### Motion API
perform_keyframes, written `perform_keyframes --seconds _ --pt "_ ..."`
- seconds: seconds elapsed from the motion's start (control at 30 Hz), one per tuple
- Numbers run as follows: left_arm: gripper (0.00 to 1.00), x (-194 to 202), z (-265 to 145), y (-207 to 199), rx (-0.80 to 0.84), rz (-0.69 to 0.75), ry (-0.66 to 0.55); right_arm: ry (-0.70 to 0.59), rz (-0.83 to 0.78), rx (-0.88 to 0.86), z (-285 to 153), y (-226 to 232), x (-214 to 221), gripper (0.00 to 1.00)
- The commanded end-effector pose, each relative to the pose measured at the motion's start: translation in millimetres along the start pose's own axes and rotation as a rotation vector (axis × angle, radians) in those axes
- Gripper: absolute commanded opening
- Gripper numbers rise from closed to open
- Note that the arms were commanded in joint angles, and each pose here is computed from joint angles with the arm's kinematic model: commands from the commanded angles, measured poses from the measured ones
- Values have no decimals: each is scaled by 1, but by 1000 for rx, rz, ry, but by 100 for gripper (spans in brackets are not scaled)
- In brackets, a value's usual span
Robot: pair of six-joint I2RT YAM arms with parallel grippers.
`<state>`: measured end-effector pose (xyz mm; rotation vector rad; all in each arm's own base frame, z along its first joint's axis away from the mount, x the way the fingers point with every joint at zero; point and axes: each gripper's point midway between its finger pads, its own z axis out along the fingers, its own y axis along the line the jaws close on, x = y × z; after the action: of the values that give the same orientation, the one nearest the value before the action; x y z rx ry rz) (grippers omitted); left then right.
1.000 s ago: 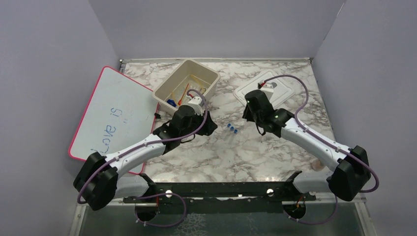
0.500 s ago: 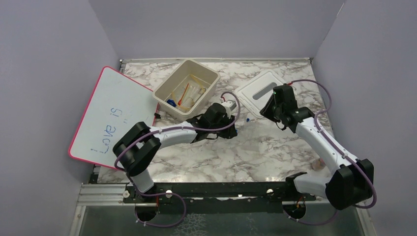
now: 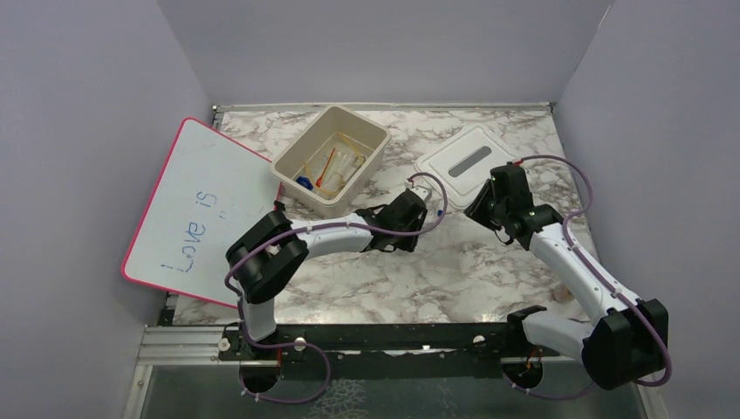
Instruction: Organize the chemistry lab equipment
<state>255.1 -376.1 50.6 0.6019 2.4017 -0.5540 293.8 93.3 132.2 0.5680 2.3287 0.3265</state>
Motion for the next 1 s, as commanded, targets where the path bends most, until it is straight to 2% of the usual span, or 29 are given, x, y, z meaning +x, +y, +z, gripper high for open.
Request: perform_keyframes --seconds 0.0,0.17,0.27,0.37,0.67,0.87,0.97 --pt "34 -1 0 11 -76 19 8 -11 -1 -38 -1 4 -1 34" --pt "34 8 5 0 -16 35 51 -18 2 -35 -2 3 -3 34" --pt "33 10 6 0 -14 39 56 -25 3 -33 -3 2 -3 34" --pt "28 13 8 0 -12 48 70 -28 3 -25 -2 -1 -3 34" --pt "27 25 18 2 -14 60 112 -24 14 -29 -1 -1 -1 34" --pt "12 25 16 7 -45 89 109 -21 19 -59 -5 6 -2 34" --pt "10 18 10 4 -37 96 88 -16 21 -92 -9 12 -4 35"
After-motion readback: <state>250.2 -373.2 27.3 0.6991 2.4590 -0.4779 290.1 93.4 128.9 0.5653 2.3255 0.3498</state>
